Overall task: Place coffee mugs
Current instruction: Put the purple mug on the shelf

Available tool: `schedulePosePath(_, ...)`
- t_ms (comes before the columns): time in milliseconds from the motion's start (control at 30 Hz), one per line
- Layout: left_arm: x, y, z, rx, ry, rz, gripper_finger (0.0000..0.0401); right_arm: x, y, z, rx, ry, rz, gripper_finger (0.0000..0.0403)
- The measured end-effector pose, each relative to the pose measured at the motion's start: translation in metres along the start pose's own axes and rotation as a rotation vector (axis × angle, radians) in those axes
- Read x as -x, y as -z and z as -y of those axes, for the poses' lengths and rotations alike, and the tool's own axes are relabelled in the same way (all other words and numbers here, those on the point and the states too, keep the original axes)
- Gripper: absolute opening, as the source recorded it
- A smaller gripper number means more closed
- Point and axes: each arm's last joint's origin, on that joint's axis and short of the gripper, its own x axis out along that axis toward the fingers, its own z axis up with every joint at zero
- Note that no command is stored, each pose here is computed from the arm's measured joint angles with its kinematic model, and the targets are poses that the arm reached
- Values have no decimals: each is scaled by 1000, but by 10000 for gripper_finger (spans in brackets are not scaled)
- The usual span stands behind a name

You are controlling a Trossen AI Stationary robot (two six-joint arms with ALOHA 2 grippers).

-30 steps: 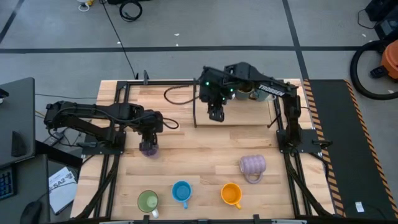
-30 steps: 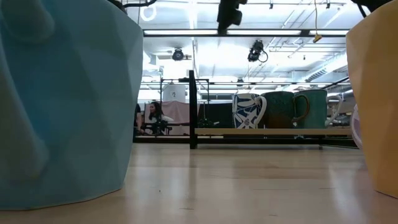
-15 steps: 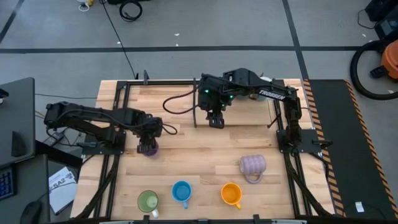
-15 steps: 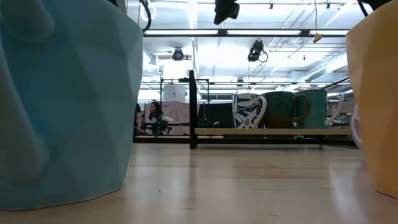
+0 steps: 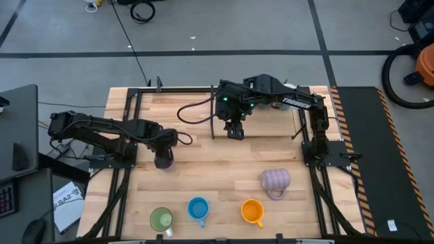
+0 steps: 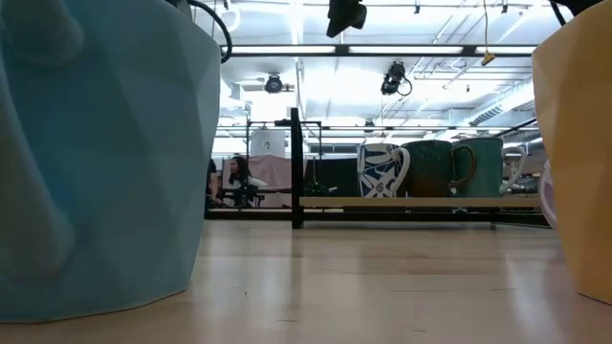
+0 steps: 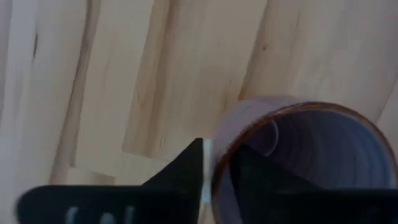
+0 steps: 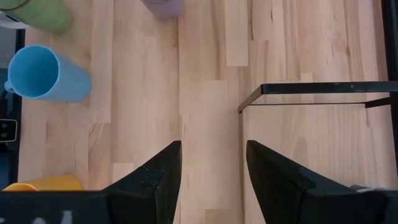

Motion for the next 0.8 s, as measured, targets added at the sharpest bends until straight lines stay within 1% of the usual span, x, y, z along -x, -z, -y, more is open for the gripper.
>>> schedulePosePath(133, 0, -1, 0, 144, 5, 15, 30, 0, 0, 0, 8, 0, 3, 185)
schedulePosePath(200, 0, -3, 1, 238, 4, 27, 19, 0, -1, 0, 10, 1, 12, 185)
schedulePosePath(333, 0, -3, 0, 493, 2, 30, 20, 0, -3, 1, 13, 2, 35, 185)
schedulePosePath(433, 0, -3, 0, 668, 4, 28, 29, 0, -5, 1, 16, 3, 55, 185)
schedulePosePath(700, 0, -3, 0, 984, 11, 29, 26, 0, -10, 1, 23, 6, 105, 185)
schedulePosePath(800, 0, -3, 0, 1078, 12, 31, 31, 1, -11, 1, 48, 8, 114, 185)
